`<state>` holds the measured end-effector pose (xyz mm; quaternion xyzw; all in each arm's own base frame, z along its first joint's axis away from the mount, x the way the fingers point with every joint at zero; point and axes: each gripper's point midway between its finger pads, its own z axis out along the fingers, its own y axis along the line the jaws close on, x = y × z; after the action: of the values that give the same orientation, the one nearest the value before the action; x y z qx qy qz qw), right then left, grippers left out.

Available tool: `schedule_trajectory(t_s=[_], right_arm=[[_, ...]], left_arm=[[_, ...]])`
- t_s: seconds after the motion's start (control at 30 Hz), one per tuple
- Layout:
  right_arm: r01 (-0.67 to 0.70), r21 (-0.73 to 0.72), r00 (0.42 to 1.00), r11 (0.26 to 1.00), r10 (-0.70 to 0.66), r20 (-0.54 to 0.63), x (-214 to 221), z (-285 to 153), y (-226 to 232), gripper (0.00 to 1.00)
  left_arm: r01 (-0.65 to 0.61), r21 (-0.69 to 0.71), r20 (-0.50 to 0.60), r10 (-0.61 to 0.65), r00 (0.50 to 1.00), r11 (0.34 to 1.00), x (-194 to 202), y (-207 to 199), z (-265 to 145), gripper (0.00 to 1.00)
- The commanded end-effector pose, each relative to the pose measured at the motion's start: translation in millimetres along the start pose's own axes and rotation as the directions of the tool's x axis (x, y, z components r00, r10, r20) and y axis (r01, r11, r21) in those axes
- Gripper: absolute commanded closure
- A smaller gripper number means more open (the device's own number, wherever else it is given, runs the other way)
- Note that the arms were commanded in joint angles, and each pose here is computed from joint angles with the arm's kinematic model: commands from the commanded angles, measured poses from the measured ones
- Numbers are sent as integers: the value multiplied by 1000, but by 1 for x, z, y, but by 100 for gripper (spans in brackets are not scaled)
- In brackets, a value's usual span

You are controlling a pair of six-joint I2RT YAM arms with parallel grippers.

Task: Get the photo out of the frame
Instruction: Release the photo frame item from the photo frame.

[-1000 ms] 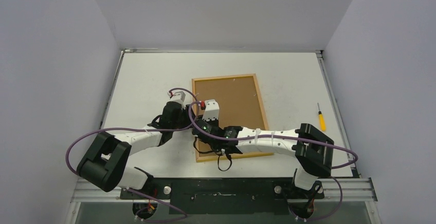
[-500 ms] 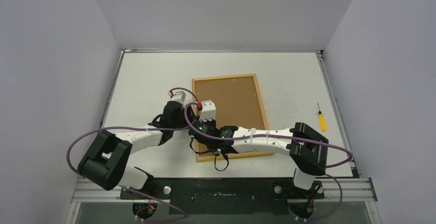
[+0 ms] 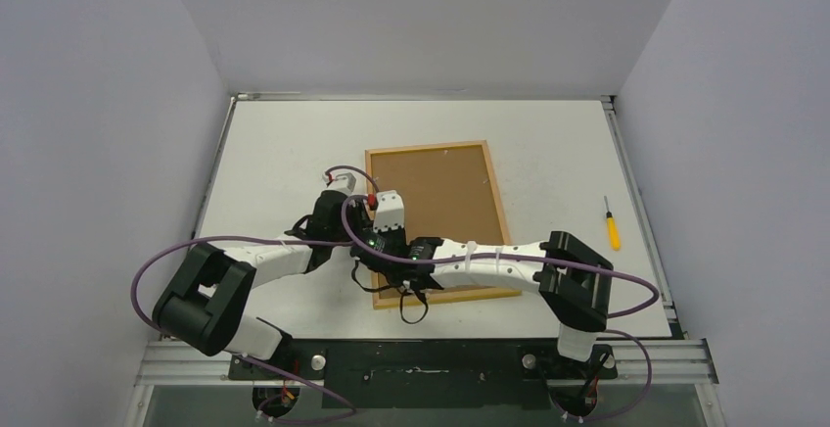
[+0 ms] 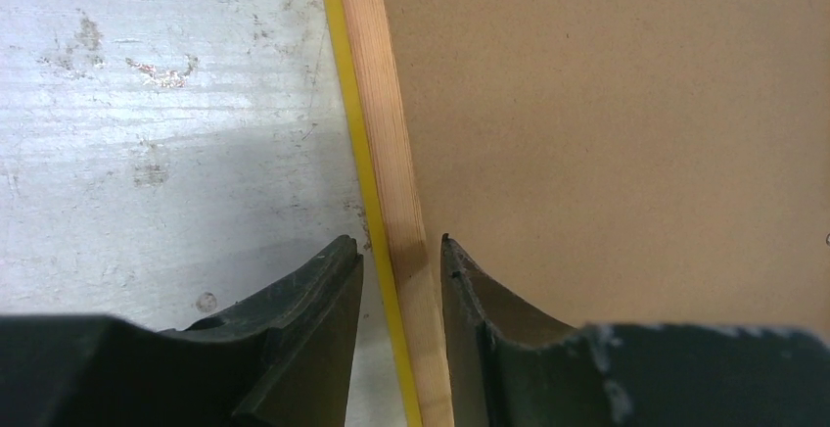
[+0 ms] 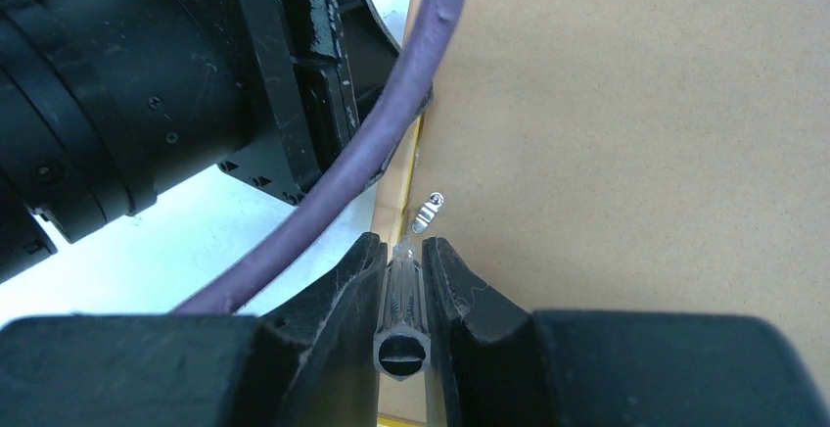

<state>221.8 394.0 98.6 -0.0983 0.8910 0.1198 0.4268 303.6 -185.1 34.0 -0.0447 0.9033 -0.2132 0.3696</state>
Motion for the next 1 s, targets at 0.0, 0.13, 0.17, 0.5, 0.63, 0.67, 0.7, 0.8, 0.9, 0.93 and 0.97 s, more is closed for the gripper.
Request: schedule_trajectory(t_s=[0.0, 0.13, 0.17, 0.5, 0.63, 0.67, 0.7, 0.8, 0.9, 0.93, 0.97], right_arm=[[20, 39, 1000, 999, -20, 10, -6, 0, 7, 95], [59, 125, 998, 990, -61, 11, -7, -1, 5, 95], [73, 149, 997, 986, -76, 10, -7, -2, 4, 95], [143, 277, 988, 950, -151, 9, -5, -8, 1, 95], [134, 251, 990, 959, -143, 17, -11, -12, 8, 95], [133, 234, 990, 963, -141, 18, -13, -13, 11, 95], [124, 216, 991, 969, -132, 24, -16, -14, 14, 95], [77, 142, 996, 987, -84, 42, -23, -20, 21, 95], [4, 43, 998, 999, -7, 61, -33, -27, 24, 95], [-27, 3, 997, 1000, 27, 66, -37, -29, 25, 95], [-48, -37, 997, 998, 50, 66, -39, -31, 24, 95]], left_arm=[[-11, 27, 29, 10, 1000, 1000, -17, -11, 2, 69], [-11, 19, 25, 10, 1000, 1000, -16, -10, 2, 73], [-12, 15, 21, 11, 1000, 1000, -16, -9, 3, 74], [-13, -13, 8, 13, 1000, 1000, -14, -4, 5, 79], [-14, -18, 1, 14, 1000, 1000, -13, -3, 6, 80], [-14, -18, 1, 14, 1000, 1000, -13, -3, 7, 80], [-13, -17, 0, 13, 1000, 1000, -13, -4, 7, 81], [-15, -17, -1, 15, 1000, 1000, -13, -4, 7, 81], [-16, -16, 0, 16, 1000, 1000, -13, -4, 6, 81], [-16, -17, -1, 16, 1000, 1000, -12, -4, 6, 81], [-15, -16, 1, 15, 1000, 1000, -13, -4, 6, 81]])
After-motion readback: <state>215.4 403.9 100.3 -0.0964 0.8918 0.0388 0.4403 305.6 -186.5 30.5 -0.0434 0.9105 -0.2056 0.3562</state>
